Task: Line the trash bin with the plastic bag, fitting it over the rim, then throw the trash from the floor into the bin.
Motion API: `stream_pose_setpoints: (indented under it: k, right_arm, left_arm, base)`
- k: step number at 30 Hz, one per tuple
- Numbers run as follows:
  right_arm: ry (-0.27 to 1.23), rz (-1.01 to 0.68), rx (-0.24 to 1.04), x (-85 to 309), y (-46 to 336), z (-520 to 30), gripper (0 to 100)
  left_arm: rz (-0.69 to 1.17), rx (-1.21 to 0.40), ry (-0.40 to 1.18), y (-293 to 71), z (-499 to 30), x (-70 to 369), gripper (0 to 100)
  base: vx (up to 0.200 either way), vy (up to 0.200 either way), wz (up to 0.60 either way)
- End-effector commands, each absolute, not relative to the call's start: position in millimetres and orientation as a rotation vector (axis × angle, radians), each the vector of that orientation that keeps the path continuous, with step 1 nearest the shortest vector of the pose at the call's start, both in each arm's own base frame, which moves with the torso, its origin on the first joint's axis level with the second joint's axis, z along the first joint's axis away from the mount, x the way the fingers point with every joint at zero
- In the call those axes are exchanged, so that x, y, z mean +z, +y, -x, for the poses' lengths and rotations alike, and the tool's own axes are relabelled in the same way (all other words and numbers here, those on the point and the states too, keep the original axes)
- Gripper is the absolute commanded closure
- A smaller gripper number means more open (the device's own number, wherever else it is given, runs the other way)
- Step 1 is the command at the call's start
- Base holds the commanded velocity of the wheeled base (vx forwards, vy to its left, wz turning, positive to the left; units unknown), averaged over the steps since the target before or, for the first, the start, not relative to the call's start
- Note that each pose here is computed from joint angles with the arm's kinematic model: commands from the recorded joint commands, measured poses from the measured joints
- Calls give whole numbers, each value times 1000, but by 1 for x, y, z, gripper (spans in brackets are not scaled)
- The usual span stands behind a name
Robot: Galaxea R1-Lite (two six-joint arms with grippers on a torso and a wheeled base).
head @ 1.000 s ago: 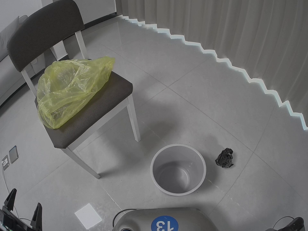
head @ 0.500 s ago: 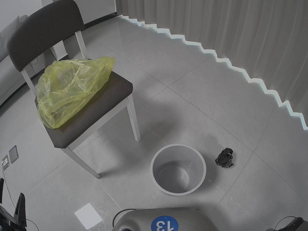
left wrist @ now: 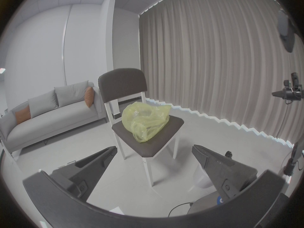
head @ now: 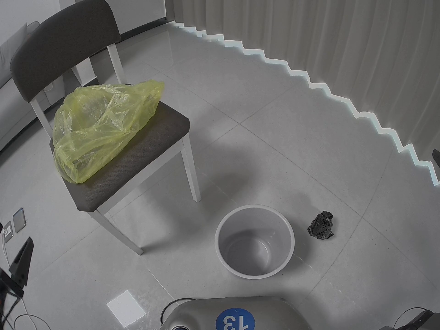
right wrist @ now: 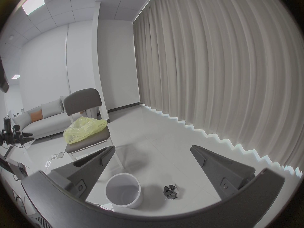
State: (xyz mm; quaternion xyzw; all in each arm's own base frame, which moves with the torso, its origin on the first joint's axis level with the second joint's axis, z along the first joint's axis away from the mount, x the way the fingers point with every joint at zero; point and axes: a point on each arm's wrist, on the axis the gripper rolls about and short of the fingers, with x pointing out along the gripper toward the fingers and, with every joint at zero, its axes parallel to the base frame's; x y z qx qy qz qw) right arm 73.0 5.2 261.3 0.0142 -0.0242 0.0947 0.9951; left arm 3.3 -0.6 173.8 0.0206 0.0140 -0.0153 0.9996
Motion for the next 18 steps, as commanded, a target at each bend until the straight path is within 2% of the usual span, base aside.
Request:
stream_pose_setpoints:
  k: [1, 5, 12, 18]
  right_arm:
    - [9, -29, 112, 256, -2, -90, 0]
    - [18, -30, 93, 255, -4, -93, 0]
    - [16, -43, 191, 257, -1, -94, 0]
    - [13, -41, 199, 258, -1, -94, 0]
  left_arm:
    - [-57, 36, 182, 1, -55, 204, 0]
    - [-88, 62, 211, 2, -68, 211, 0]
    - [-111, 106, 301, 3, -100, 215, 0]
    - [-131, 184, 376, 5, -132, 219, 0]
  base:
    - [0, 0, 0]
    - [0, 0, 0]
    - [0, 0, 0]
    - [0, 0, 0]
